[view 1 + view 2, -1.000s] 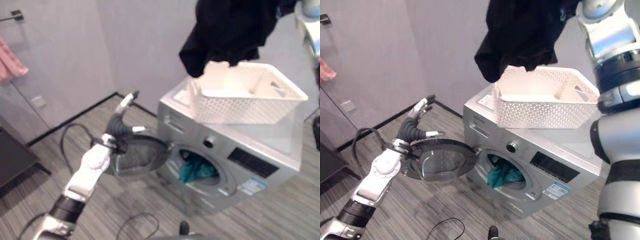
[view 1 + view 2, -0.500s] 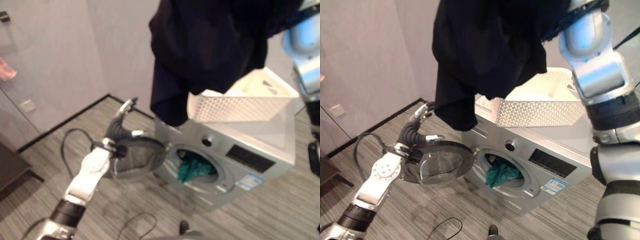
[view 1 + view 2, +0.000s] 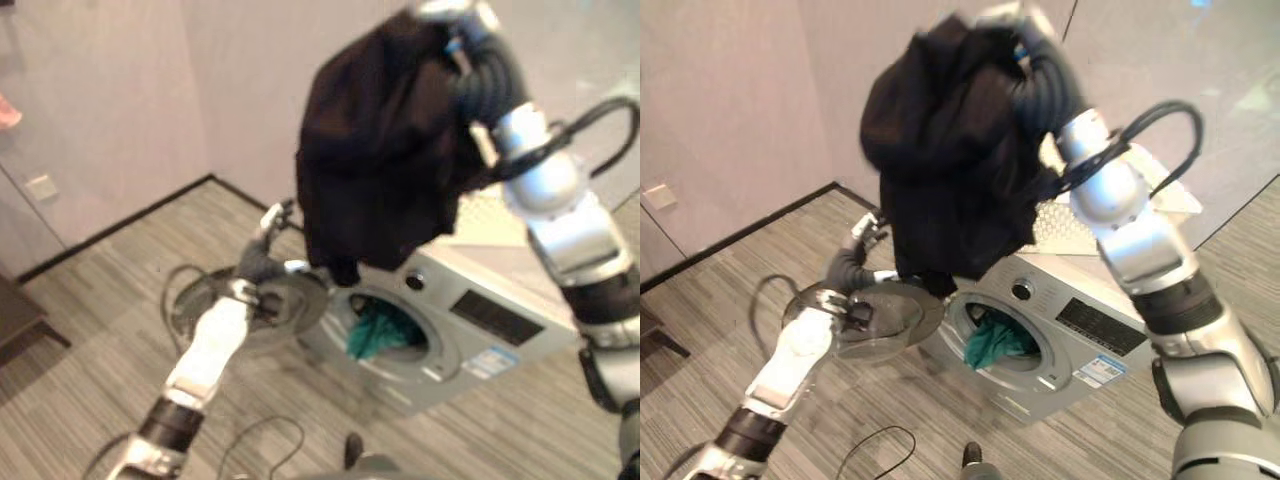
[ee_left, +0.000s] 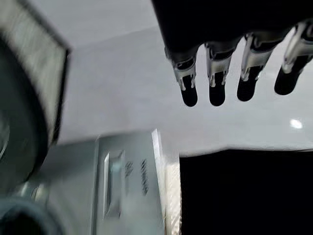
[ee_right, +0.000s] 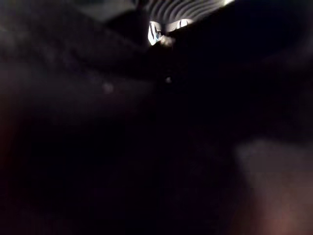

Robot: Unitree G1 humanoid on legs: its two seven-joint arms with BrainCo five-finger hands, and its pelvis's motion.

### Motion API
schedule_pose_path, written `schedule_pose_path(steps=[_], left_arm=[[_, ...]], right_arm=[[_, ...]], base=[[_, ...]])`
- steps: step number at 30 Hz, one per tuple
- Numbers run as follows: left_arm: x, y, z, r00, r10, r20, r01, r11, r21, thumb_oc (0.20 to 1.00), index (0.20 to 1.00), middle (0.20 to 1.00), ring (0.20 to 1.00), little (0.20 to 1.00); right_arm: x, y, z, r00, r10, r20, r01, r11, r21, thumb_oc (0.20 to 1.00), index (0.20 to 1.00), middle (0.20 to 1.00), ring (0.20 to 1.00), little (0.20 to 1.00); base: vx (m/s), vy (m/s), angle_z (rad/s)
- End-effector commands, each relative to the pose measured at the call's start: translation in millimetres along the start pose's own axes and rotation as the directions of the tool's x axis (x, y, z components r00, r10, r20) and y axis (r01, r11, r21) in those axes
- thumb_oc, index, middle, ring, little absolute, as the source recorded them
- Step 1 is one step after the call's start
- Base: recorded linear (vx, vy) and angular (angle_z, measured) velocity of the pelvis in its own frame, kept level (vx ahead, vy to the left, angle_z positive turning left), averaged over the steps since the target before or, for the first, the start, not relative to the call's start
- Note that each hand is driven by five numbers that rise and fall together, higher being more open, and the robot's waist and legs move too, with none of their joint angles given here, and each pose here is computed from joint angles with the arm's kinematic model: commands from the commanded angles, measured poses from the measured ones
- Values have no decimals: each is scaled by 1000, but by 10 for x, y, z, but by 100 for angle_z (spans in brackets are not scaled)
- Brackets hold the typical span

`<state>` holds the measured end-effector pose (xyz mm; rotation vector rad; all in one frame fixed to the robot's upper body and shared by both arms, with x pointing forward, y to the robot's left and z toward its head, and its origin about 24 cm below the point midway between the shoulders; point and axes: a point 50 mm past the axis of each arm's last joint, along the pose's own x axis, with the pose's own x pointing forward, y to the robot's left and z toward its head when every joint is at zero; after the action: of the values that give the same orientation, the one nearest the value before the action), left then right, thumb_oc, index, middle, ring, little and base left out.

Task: Grab the laundry basket,head to the washer,open it,put in the laundry and shut it.

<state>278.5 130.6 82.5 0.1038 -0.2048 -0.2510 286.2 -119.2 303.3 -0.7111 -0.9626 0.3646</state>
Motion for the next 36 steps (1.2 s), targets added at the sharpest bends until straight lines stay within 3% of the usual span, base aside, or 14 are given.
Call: schedule_pose_path(steps=[1,6,16,26,35,36], left_arm=[[59,36,233,994,-28,108,34,998,-54,1000,1000,1000,1000,1000],[67,131,281,992,-48,116,62,990,-124,1000,1000,1000,1000,1000],[44,338,464,979,-34,203,33,999,4,1000,1000,1000,1000,1000],[144,146,298,984,-66,163,81,993,-91,1000,1000,1000,1000,1000],[412,-178,249,988,-51,149,97,943,-319,1000,1000,1000,1000,1000],[449,-210,268,987,-45,155,93,943,-321,661,661,661,661,661]], right_arm=[[31,-97,182,995,-31,97,26,999,47,200,200,200,200,200],[-113,223,213,988,107,111,-127,972,198,200,200,200,200,200],[-404,486,279,967,213,143,-251,900,357,200,200,200,200,200],[-486,699,317,955,240,173,-295,826,481,200,200,200,200,200],[-492,764,299,977,147,154,-210,781,588,200,200,200,200,200],[-501,763,290,980,136,145,-196,781,593,200,200,200,200,200]], base=[[5,5,-10],[-6,3,-2],[-33,2,-1],[-13,-3,0],[-22,-8,-4],[-40,-26,-4]])
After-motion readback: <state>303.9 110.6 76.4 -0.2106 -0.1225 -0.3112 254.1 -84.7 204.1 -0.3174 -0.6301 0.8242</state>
